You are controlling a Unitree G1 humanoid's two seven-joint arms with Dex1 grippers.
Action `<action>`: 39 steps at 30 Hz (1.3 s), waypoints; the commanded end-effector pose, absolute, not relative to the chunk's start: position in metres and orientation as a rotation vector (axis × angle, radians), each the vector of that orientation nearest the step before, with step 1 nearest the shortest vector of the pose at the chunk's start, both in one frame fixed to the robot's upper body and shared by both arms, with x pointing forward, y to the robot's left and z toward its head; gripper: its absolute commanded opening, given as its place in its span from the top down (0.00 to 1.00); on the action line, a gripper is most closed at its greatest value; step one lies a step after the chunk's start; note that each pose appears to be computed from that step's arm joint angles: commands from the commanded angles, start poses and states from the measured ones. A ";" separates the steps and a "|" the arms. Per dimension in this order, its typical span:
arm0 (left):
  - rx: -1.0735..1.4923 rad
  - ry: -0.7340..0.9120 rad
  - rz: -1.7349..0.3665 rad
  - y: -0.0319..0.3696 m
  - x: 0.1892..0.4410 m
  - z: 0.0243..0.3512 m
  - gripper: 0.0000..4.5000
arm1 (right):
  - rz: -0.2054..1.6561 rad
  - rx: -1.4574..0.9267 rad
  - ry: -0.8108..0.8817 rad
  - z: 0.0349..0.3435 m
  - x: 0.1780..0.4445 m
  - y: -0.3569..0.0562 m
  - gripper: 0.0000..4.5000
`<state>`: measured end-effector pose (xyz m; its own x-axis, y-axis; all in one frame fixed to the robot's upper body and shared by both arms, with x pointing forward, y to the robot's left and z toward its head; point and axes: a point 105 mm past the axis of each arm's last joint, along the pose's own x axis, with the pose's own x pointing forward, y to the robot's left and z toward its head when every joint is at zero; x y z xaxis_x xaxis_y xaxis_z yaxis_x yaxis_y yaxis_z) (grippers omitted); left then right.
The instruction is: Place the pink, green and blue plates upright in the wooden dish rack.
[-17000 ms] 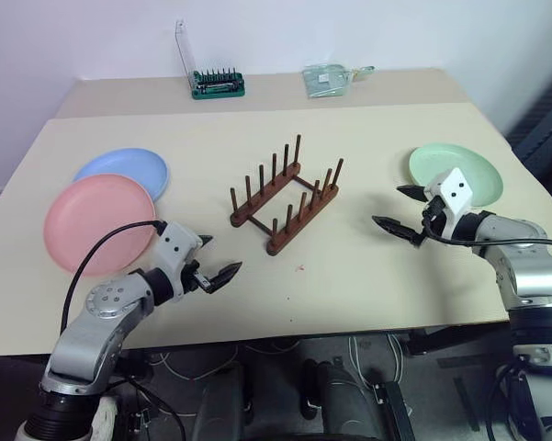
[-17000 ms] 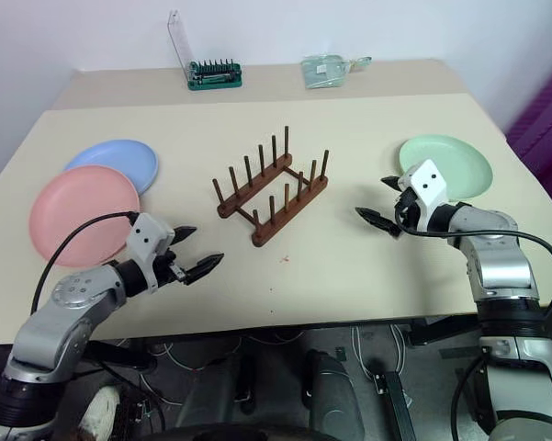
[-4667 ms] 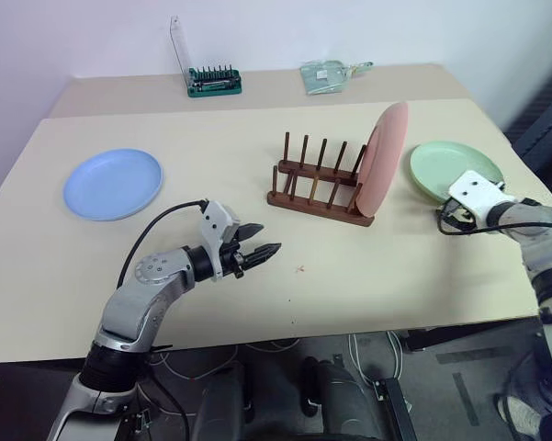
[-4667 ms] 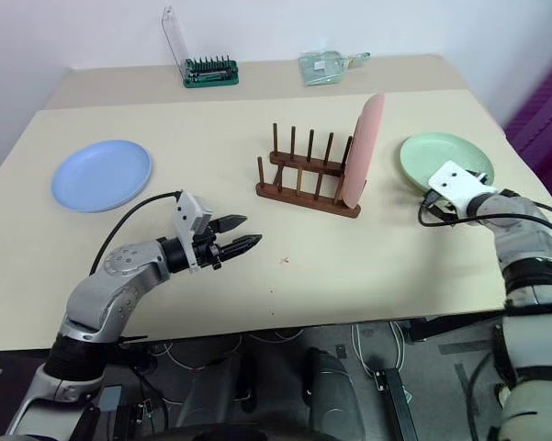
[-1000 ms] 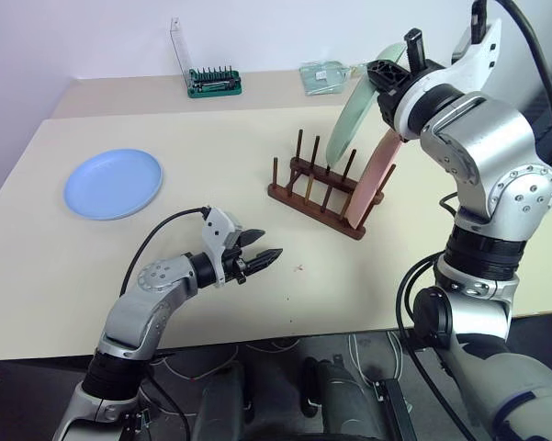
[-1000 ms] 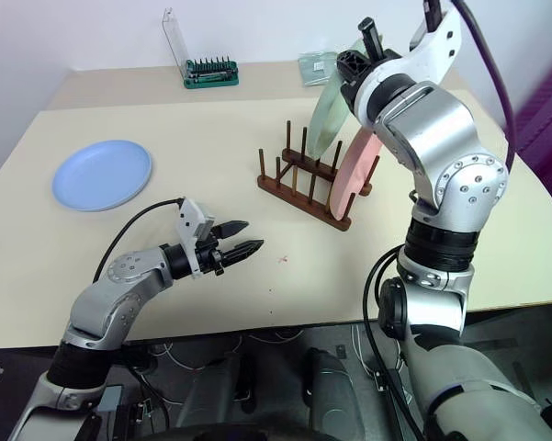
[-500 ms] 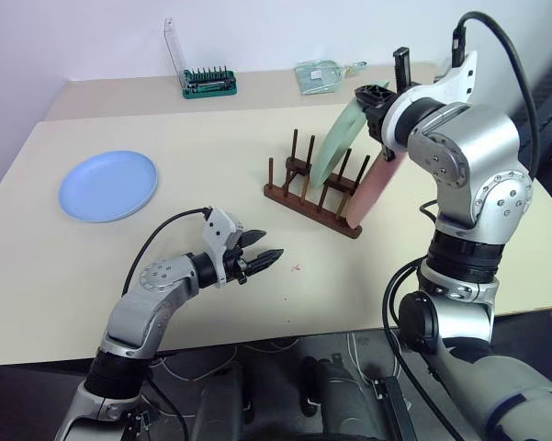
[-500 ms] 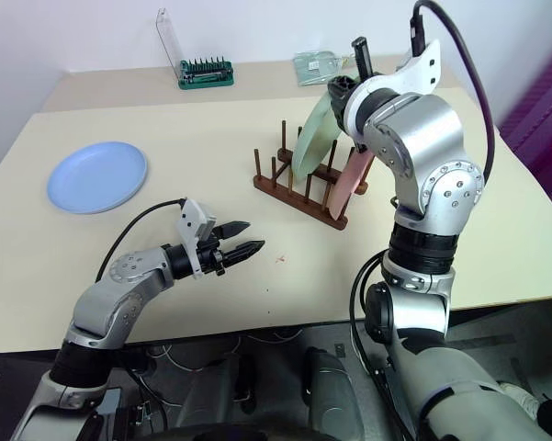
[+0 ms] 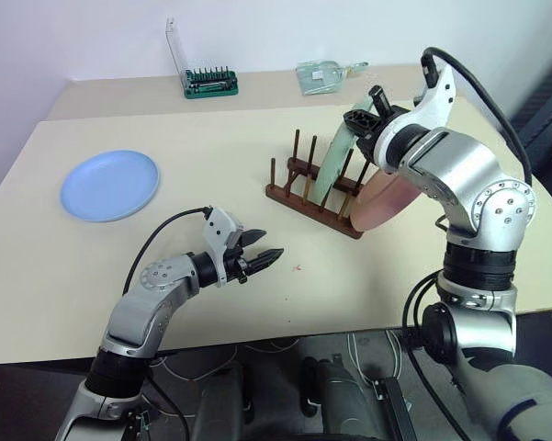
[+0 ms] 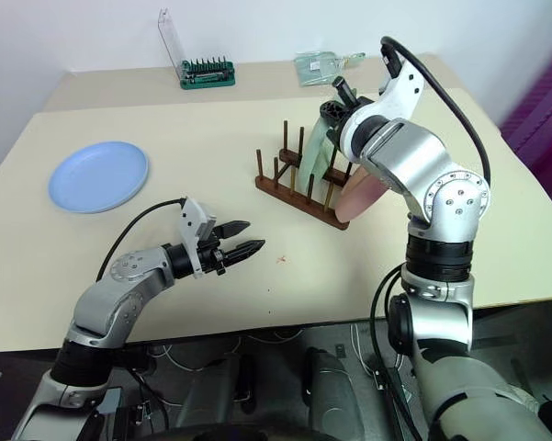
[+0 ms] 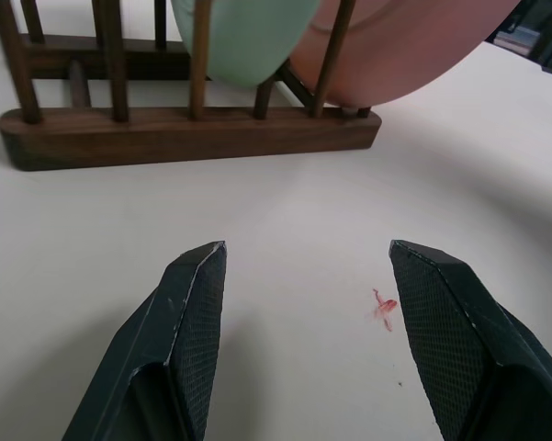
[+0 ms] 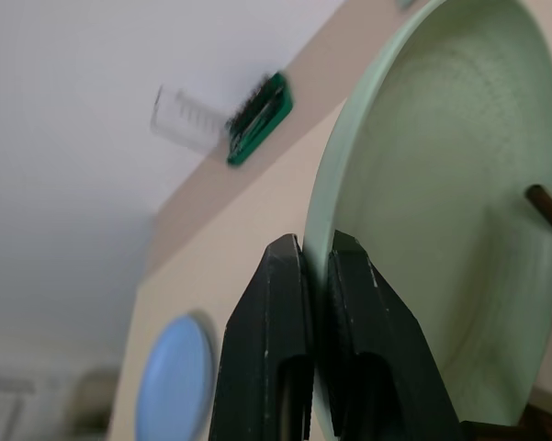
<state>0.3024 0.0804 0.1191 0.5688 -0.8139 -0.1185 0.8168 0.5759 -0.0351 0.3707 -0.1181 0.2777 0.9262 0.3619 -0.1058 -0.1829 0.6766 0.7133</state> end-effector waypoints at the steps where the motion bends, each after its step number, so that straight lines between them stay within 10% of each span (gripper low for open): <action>1: 0.038 0.072 -0.969 0.076 0.302 0.130 0.36 | 0.382 0.649 0.255 0.274 0.370 -0.124 0.99; 12: 0.041 0.069 -0.965 0.077 0.303 0.130 0.36 | 0.588 0.396 0.267 0.262 0.378 -0.138 0.99; 20: 0.050 0.063 -0.945 0.080 0.304 0.131 0.36 | 0.589 0.313 0.112 0.282 0.388 -0.155 0.23; 32: 0.031 -0.029 -0.852 0.098 0.320 0.161 0.36 | 0.581 -0.392 -0.225 0.344 0.355 -0.184 0.23; 36: -0.036 -0.145 -0.603 0.131 0.351 0.194 0.06 | 0.724 -0.578 -0.449 0.376 0.327 -0.155 0.22; 39: -0.049 -0.185 -0.294 0.178 0.378 0.214 0.01 | 0.933 -0.647 -0.468 0.357 0.309 -0.110 0.22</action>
<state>0.3683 0.1428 0.1981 0.8742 -0.4649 0.1404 0.4717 0.8816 -0.0179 0.3277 -0.1365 0.3555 0.6211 0.7746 0.1195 -0.5663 0.5489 -0.6148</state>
